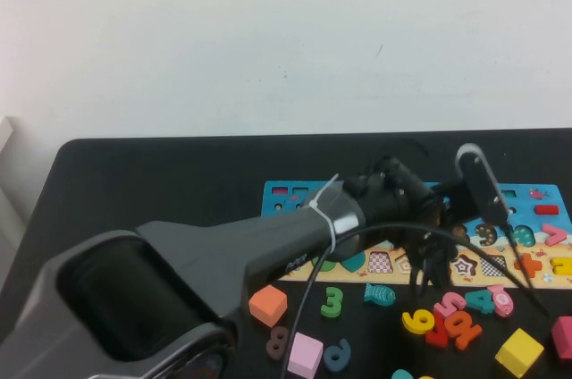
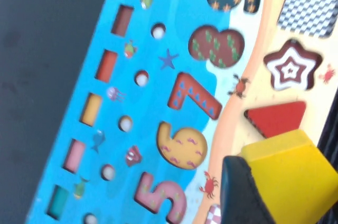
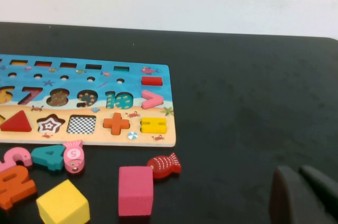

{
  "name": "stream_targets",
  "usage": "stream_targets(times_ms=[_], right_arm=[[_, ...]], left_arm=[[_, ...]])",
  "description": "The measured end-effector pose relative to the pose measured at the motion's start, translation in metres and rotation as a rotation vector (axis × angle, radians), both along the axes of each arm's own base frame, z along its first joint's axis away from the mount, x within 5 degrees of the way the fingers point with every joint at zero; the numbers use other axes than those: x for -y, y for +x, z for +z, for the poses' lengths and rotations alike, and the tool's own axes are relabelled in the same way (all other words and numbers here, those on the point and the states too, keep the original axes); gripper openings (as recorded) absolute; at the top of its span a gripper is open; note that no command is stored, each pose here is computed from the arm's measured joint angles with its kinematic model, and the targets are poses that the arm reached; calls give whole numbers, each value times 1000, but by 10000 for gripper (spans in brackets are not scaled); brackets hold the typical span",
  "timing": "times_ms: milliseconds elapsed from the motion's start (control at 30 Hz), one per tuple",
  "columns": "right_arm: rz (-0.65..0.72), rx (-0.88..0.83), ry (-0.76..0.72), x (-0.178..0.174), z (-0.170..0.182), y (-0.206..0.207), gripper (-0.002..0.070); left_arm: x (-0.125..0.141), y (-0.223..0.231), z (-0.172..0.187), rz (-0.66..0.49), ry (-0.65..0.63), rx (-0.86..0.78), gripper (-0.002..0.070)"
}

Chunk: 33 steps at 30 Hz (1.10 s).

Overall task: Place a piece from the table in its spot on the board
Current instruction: Place the "Pentagon" into the hole of the Pentagon

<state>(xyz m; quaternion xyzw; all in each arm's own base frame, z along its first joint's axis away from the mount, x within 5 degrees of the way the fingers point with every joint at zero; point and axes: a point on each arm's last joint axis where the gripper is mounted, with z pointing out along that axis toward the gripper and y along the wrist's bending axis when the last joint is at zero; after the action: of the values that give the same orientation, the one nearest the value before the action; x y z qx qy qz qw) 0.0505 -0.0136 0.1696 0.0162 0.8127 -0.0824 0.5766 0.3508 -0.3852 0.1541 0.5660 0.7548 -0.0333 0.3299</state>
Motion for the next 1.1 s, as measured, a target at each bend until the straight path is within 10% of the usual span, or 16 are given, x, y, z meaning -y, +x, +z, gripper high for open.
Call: stream_targets(times_ms=[333, 1100], right_arm=[[0, 0, 0, 0, 0, 0, 19], [0, 0, 0, 0, 0, 0, 19]], left_arm=[[-14, 15, -70, 71, 93, -79, 314], [-4, 25, -66, 87, -27, -15, 314]])
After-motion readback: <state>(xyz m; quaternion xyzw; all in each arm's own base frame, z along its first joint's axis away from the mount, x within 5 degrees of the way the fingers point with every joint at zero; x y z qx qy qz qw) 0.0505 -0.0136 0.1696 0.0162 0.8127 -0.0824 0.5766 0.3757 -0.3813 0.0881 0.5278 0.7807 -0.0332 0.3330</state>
